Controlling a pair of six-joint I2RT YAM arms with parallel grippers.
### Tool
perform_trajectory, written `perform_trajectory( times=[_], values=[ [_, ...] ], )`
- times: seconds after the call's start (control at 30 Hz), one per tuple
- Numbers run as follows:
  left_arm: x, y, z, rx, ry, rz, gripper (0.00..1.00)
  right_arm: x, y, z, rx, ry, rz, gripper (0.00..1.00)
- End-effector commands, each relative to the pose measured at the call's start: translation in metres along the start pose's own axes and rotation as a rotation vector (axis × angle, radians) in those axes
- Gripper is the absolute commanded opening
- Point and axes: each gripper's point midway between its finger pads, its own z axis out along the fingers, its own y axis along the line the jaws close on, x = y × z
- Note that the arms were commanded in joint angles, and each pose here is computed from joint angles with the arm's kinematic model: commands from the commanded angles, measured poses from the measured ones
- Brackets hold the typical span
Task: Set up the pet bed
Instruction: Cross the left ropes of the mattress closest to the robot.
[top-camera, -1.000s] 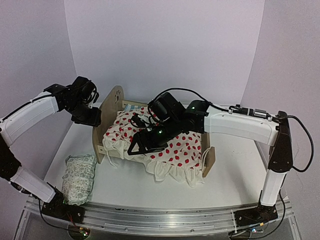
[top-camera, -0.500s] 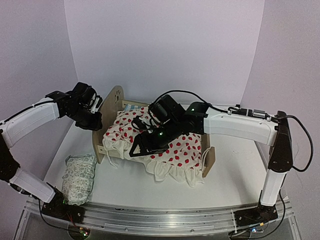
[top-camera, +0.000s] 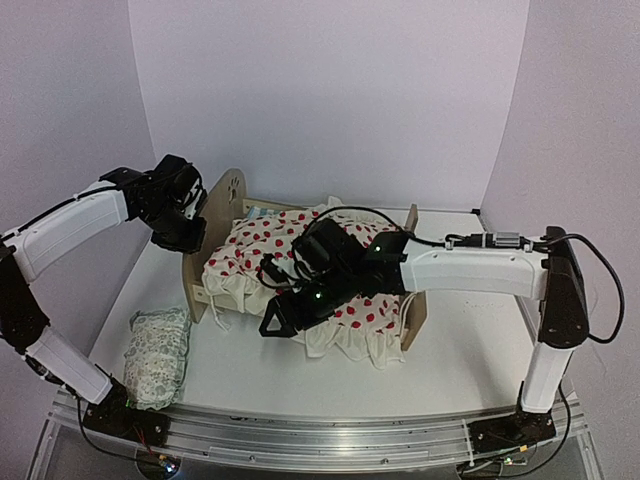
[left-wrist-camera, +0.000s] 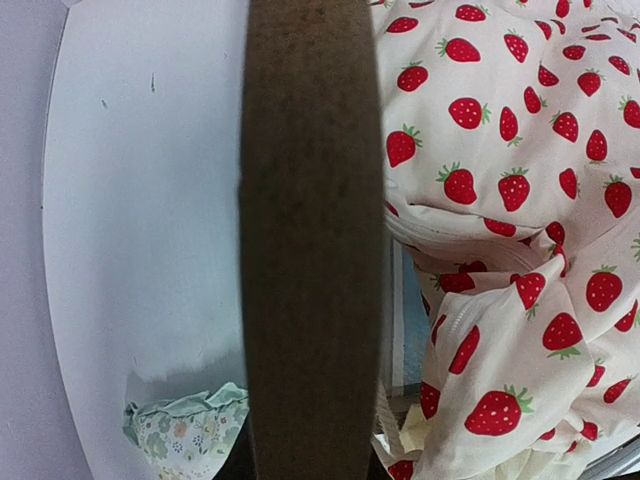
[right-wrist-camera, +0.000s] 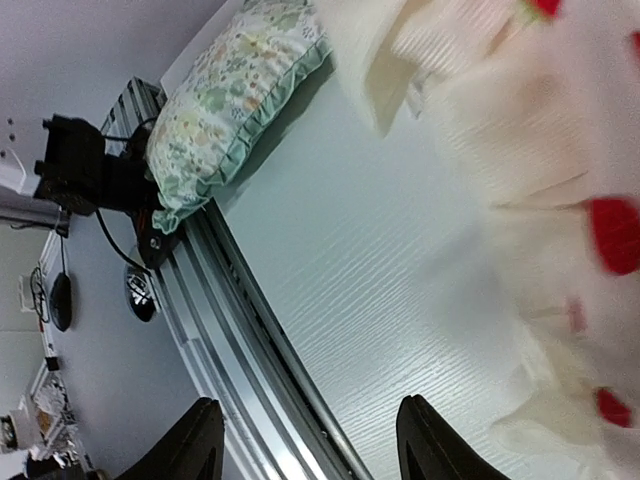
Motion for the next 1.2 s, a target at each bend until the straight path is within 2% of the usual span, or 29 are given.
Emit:
perform_trajectory(
  times=[0.0, 0.3, 0.57, 0.73, 1.17],
  values=[
    [-0.034, -0.024, -0.025, 0.148, -0.053, -0.228, 0.00, -0.003, 0.024, -0.002, -0.058, -0.155, -0.190, 0.58],
    [-0.035, -0.025, -0.027, 0.156, -0.049, -0.247, 0.00, 0.005, 0.022, 0.032, -0.091, -0.279, -0.304, 0.55],
    [-0.036, -0.026, -0.028, 0.165, -0.049, -0.274, 0.00, -0.003, 0.026, 0.079, -0.095, -0.358, -0.353, 0.59],
    [-0.032, -0.034, -0.026, 0.206, -0.023, -0.272, 0.00, -0.009, 0.019, 0.105, -0.044, -0.419, -0.380, 0.59],
    [-0.019, -0.042, -0.035, 0.268, 0.016, -0.310, 0.00, -0.043, -0.023, 0.163, 0.213, -0.543, -0.504, 0.59]
  ],
)
